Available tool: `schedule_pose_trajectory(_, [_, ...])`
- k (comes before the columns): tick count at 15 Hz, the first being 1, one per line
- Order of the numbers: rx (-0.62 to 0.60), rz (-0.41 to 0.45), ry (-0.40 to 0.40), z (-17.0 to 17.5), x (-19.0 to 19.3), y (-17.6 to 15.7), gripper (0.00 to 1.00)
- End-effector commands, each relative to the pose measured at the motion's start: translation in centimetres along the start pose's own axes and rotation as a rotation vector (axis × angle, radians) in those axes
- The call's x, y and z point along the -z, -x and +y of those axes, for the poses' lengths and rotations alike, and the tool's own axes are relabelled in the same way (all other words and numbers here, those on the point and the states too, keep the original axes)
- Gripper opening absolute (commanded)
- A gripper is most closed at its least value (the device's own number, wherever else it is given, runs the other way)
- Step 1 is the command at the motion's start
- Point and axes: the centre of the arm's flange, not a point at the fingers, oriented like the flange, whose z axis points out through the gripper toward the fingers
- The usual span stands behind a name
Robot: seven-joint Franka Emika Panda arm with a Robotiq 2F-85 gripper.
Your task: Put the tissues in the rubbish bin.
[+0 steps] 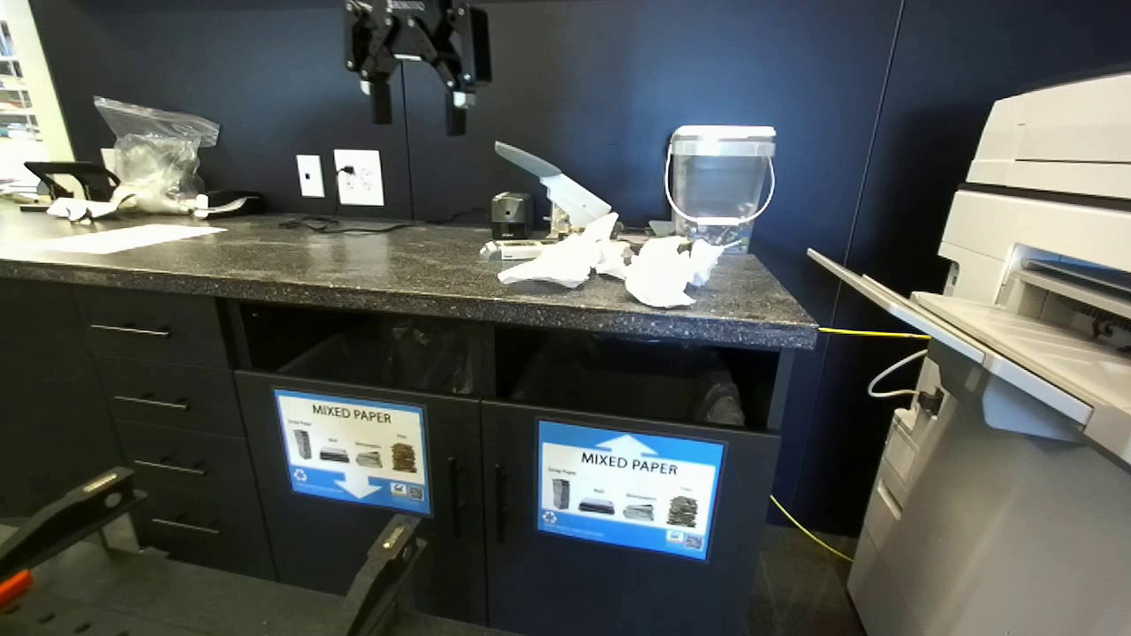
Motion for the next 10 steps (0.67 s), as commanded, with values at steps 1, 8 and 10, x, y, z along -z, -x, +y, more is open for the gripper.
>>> schedule_pose_trajectory(1, [-0.004,0.093,0.057,2.4,-2.4,-7.1,1.0])
schedule_pose_trajectory(8, [0.093,0.103,0.205,8.9,-7.6,-15.7,1.0])
schedule_pose_trajectory(10, [0.12,0.078,0.205,10.4,-9.2,-18.1,1.0])
